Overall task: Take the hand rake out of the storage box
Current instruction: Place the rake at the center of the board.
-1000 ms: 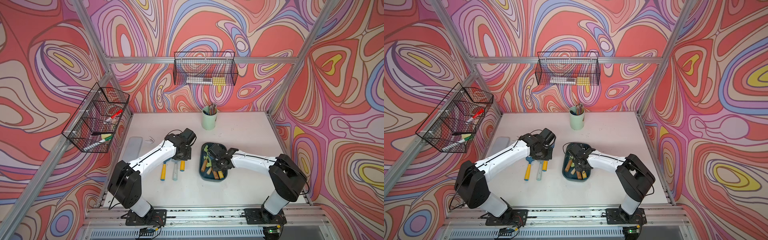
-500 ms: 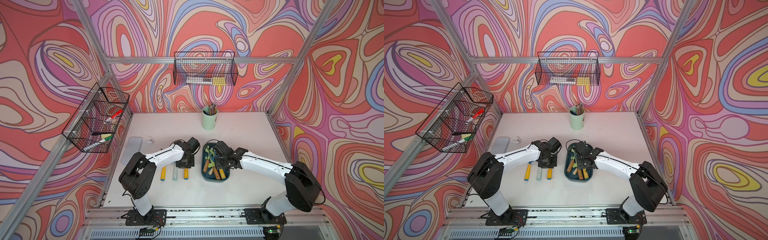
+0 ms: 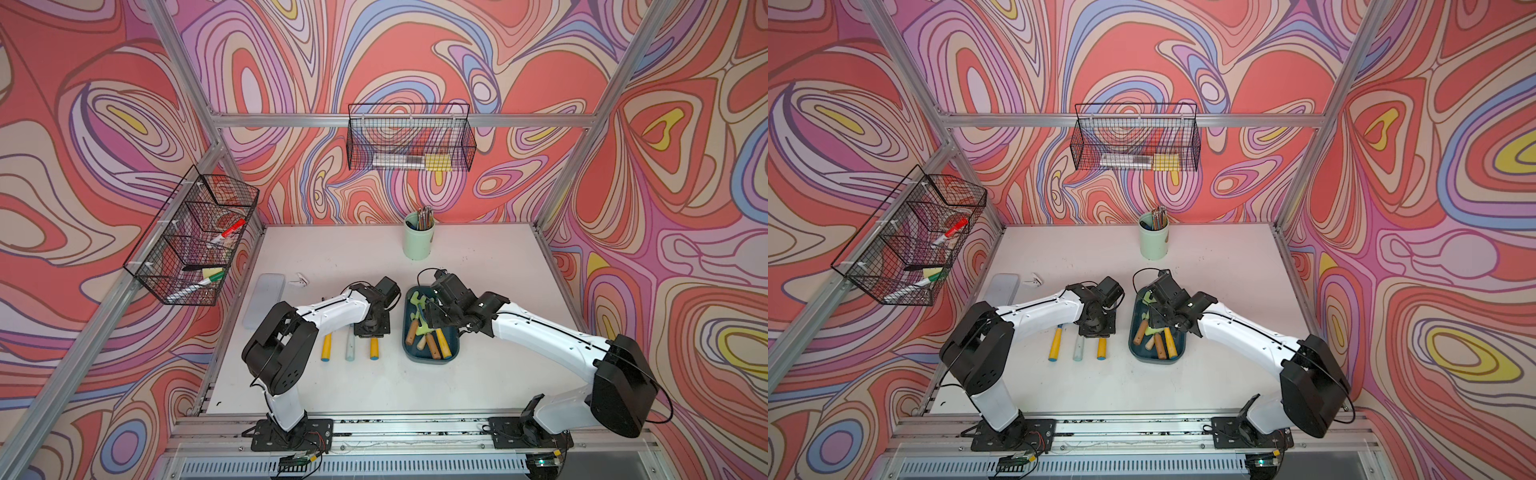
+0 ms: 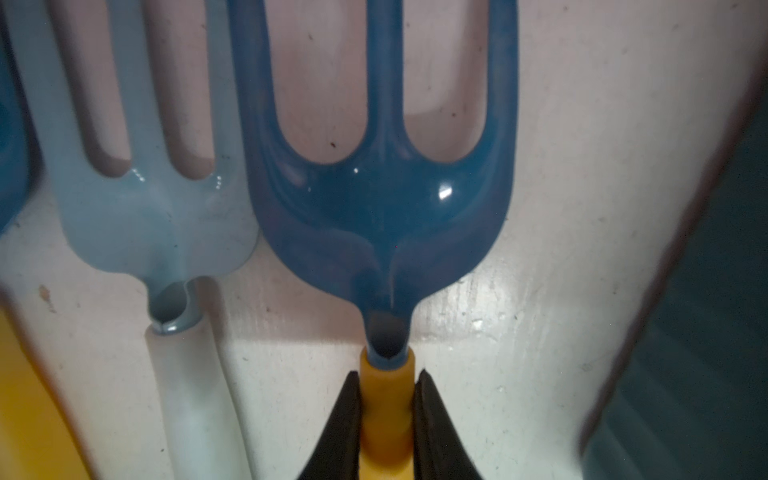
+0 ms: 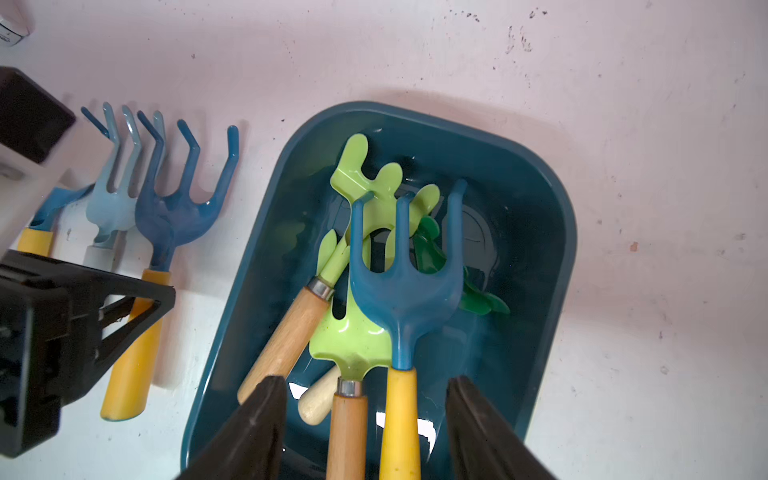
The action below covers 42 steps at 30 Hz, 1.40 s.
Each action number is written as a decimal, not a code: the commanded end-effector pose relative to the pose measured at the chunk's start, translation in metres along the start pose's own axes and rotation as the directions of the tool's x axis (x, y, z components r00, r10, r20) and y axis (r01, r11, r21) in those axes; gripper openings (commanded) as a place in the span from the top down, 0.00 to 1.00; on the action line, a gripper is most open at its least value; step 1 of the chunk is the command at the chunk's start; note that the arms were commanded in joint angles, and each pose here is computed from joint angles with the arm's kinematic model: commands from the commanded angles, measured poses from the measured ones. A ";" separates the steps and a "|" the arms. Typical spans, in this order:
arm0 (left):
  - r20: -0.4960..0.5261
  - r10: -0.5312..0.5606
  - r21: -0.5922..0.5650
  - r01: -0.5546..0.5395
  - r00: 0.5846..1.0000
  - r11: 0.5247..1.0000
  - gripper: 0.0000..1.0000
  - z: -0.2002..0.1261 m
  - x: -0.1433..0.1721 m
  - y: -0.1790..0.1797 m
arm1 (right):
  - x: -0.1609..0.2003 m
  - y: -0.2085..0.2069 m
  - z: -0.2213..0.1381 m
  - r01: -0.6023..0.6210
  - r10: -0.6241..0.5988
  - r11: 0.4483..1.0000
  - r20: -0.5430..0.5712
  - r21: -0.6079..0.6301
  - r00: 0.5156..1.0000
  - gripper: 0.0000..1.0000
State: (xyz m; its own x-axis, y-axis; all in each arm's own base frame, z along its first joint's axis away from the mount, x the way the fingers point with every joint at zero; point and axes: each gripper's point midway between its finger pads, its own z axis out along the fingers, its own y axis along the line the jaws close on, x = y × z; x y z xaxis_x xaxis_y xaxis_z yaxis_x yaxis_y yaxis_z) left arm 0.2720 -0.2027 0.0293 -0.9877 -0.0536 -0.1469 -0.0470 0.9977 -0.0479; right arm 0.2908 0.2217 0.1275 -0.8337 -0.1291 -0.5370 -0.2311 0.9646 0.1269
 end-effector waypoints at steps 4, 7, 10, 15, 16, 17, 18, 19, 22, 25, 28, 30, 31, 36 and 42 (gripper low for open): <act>-0.036 -0.008 -0.016 0.007 0.999 1.000 0.89 0.012 0.011 0.002 | -0.017 0.008 -0.005 -0.003 0.004 1.000 0.045 -0.025 0.999 0.37; -0.054 -0.010 -0.020 0.009 0.998 1.000 0.87 0.016 0.014 0.003 | -0.022 0.010 -0.007 -0.007 0.009 0.999 0.062 -0.035 0.998 0.36; -0.067 -0.008 -0.027 0.006 0.998 1.000 0.86 0.019 0.017 0.004 | -0.025 0.011 -0.008 -0.007 0.010 0.999 0.067 -0.035 0.998 0.35; -0.067 -0.008 -0.035 0.006 0.998 0.999 0.78 0.021 0.019 0.007 | -0.025 0.012 -0.010 -0.009 0.012 0.999 0.071 -0.043 0.997 0.35; -0.067 -0.008 -0.034 0.006 0.998 0.999 0.76 0.021 0.019 0.007 | -0.025 0.012 -0.010 -0.009 0.012 0.999 0.072 -0.045 0.997 0.35; -0.070 -0.006 -0.037 0.004 0.998 0.999 0.75 0.022 0.019 0.007 | -0.025 0.012 -0.010 -0.012 0.015 0.999 0.072 -0.048 0.997 0.35; -0.071 -0.004 -0.035 0.002 0.997 0.999 0.73 0.022 0.019 0.007 | -0.025 0.012 -0.010 -0.013 0.016 0.999 0.073 -0.049 0.997 0.35; -0.073 -0.004 -0.035 0.001 0.997 0.999 0.71 0.022 0.019 0.007 | -0.025 0.012 -0.010 -0.013 0.016 0.999 0.073 -0.050 0.997 0.35; -0.072 -0.003 -0.032 0.001 0.997 0.999 0.71 0.022 0.018 0.005 | -0.023 0.012 -0.010 -0.015 0.019 0.998 0.069 -0.053 0.997 0.35; -0.067 -0.002 -0.031 0.000 0.998 1.000 0.70 0.020 0.017 0.005 | -0.022 0.012 -0.010 -0.017 0.020 0.998 0.068 -0.055 0.997 0.35; -0.058 0.004 -0.031 -0.006 0.998 0.999 0.68 0.015 0.014 0.004 | -0.021 0.011 -0.011 -0.020 0.024 0.998 0.068 -0.056 0.997 0.35; -0.046 0.010 -0.032 -0.012 0.999 0.999 0.64 0.009 0.011 0.004 | -0.019 0.012 -0.012 -0.024 0.028 0.998 0.063 -0.062 0.998 0.35; -0.036 0.013 -0.033 -0.014 0.999 0.999 0.62 0.004 0.008 0.004 | -0.019 0.012 -0.012 -0.025 0.029 0.998 0.064 -0.062 0.998 0.35; 0.019 0.038 -0.035 -0.037 0.999 0.999 0.56 -0.022 -0.006 0.003 | -0.015 0.002 -0.014 -0.037 0.038 0.999 0.049 -0.016 0.998 0.34; 0.101 0.063 -0.034 -0.060 0.993 0.998 0.54 -0.059 -0.022 0.003 | -0.006 -0.037 -0.027 -0.116 0.115 0.991 0.019 0.068 0.993 0.34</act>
State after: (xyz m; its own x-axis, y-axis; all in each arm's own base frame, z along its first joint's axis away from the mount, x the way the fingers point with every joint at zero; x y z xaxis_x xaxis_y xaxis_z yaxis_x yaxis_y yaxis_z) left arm 0.2844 -0.2060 0.0662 -0.9778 -0.0241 -0.2081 -0.0152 0.9989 -0.0444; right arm 0.2964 0.2083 0.1465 -0.8324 -0.0583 -0.5511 -0.1705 0.9731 0.1547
